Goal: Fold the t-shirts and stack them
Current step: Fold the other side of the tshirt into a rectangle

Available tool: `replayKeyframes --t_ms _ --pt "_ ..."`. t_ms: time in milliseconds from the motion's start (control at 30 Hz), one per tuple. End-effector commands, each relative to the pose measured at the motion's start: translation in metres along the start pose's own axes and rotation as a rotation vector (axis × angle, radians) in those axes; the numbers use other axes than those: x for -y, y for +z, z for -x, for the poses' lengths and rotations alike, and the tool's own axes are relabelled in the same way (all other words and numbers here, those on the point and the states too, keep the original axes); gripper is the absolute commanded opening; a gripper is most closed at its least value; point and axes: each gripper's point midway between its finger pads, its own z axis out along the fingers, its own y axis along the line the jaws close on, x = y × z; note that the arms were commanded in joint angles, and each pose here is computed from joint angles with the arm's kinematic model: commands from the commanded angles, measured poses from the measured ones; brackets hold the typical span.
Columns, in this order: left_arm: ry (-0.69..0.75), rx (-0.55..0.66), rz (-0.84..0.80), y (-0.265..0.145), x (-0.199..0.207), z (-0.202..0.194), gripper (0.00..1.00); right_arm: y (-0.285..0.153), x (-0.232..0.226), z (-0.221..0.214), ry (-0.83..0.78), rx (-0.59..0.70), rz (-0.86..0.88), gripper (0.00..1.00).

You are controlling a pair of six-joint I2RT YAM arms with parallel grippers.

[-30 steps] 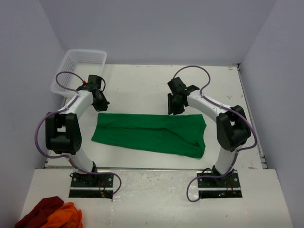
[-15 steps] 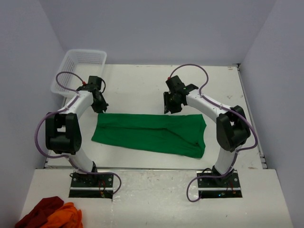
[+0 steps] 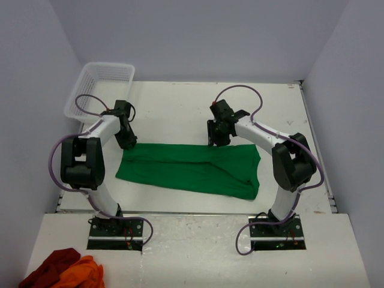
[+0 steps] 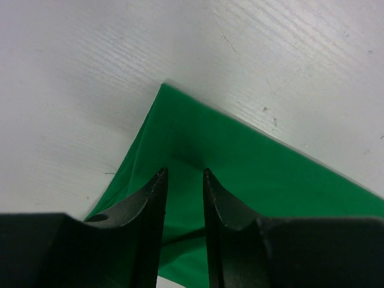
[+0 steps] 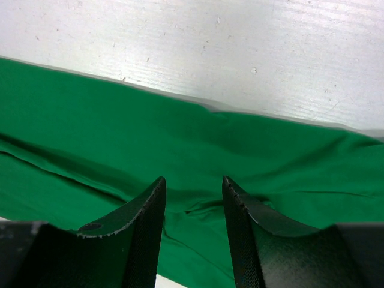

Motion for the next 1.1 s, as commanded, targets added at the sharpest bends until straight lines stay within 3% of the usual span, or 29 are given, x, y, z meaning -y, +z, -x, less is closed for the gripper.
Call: replayKeyframes --t_ms 0,300,433,500,833,1067 --pt "0.03 -0.009 -0.003 0.007 0.004 -0.002 0.32 -0.013 -0.01 0.01 -0.021 0.054 0.048 0.45" --pt "0.043 -0.018 0.006 0.022 0.011 0.0 0.27 -0.013 -0.012 0.012 -0.023 0.058 0.056 0.45" --pt "0.041 -0.008 0.0 0.024 0.017 0.008 0.13 -0.009 -0.012 0.009 -0.021 0.045 0.058 0.44" --pt "0.037 0.006 -0.004 0.021 0.02 0.015 0.0 -0.007 -0.01 0.008 -0.02 0.044 0.054 0.44" --pt "0.011 0.148 0.005 -0.02 0.019 0.056 0.0 -0.004 -0.008 0.006 -0.023 0.036 0.043 0.44" --pt "-0.001 0.179 0.029 -0.024 0.022 0.075 0.0 -0.002 -0.009 0.006 -0.025 0.029 0.046 0.44"
